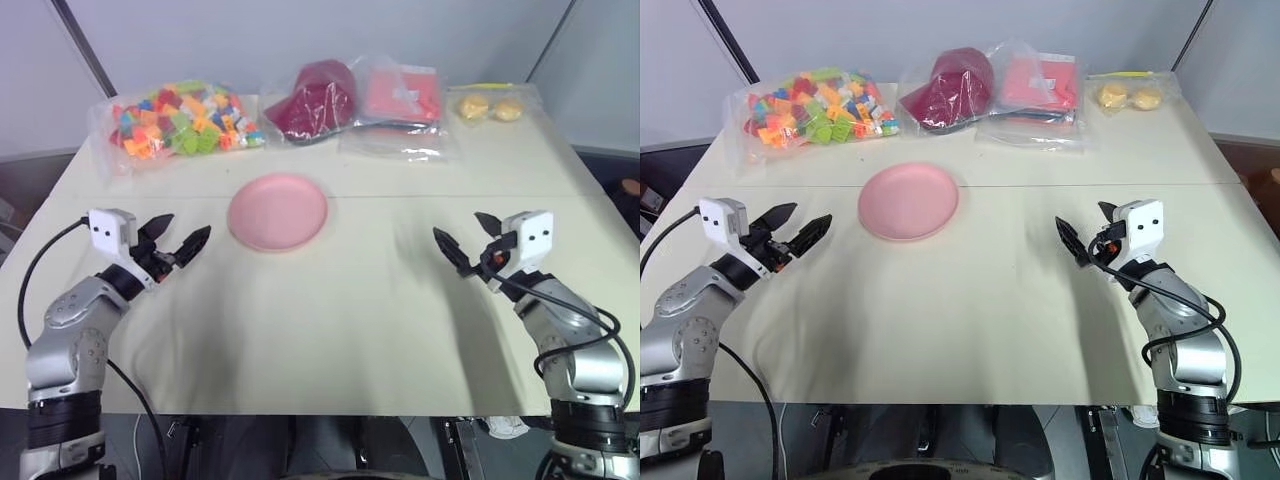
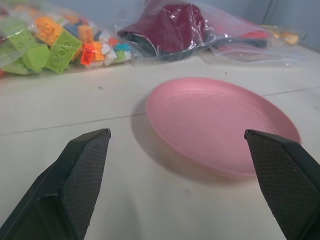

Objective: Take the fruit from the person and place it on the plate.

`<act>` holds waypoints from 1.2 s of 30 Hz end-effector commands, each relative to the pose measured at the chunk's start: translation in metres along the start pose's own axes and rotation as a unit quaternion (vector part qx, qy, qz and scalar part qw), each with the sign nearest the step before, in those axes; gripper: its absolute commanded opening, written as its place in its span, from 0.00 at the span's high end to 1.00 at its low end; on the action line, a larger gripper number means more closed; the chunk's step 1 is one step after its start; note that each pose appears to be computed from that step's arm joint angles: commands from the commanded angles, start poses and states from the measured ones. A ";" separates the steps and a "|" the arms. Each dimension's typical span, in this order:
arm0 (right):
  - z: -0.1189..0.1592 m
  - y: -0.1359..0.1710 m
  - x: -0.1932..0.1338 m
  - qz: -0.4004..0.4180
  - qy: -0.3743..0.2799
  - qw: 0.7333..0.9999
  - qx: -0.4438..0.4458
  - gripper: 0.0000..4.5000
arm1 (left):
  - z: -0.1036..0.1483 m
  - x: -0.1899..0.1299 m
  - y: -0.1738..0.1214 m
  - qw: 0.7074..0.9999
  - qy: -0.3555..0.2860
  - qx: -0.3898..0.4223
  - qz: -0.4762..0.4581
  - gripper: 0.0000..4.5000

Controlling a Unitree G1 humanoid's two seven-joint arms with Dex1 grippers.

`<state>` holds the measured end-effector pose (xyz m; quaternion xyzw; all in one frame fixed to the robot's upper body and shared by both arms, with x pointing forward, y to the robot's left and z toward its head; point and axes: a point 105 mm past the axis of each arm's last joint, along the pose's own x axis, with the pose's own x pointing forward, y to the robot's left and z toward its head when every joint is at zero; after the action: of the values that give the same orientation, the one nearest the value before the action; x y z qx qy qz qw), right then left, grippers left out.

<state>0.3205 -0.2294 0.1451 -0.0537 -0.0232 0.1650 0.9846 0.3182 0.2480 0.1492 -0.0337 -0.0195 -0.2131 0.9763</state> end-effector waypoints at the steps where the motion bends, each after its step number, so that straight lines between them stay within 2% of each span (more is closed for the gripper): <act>1: 0.009 -0.002 -0.001 -0.006 -0.020 1.000 -0.009 0.01 | 0.012 -0.002 -0.001 1.000 -0.015 0.021 -0.003 0.00; 36: 0.003 -0.002 0.000 -0.010 -0.015 1.000 -0.008 0.01 | 0.013 0.000 -0.001 0.999 -0.020 0.028 -0.003 0.00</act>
<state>0.3219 -0.2302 0.1402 -0.0527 -0.0195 0.1585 0.9858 0.3183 0.2478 0.1486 -0.0211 -0.0179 -0.2125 0.9768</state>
